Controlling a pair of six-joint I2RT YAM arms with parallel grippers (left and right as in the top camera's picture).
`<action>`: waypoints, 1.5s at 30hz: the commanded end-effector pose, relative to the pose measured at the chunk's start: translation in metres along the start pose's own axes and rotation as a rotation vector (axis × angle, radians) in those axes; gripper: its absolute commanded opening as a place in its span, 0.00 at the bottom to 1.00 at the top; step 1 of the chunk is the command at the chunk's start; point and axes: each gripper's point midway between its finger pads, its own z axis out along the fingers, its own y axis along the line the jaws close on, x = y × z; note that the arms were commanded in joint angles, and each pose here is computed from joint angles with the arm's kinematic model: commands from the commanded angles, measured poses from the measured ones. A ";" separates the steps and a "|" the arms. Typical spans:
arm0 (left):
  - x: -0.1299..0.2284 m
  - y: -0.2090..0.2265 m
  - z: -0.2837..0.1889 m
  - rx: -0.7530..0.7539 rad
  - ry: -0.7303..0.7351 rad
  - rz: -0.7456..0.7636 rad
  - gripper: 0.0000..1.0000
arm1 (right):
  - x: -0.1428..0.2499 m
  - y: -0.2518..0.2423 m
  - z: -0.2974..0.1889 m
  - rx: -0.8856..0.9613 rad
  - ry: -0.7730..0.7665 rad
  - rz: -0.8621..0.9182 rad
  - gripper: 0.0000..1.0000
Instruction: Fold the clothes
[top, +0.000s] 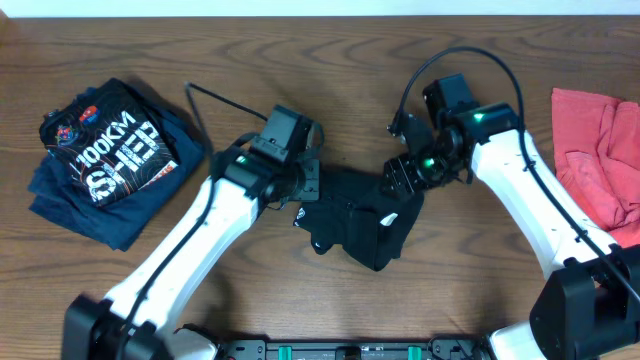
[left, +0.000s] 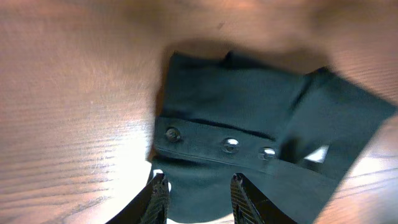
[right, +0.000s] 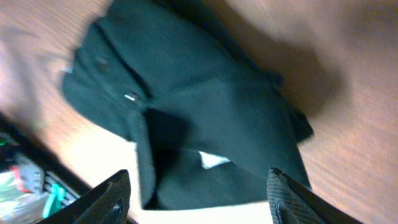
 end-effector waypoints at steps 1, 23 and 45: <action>0.010 0.006 0.018 -0.018 0.070 0.008 0.35 | 0.020 -0.029 0.014 0.140 0.064 0.110 0.68; 0.015 0.007 0.029 -0.020 0.109 0.002 0.35 | 0.017 -0.048 0.049 0.163 -0.020 0.119 0.16; 0.013 0.006 0.029 -0.017 0.102 0.003 0.36 | -0.014 -0.080 0.002 0.279 -0.138 0.115 0.49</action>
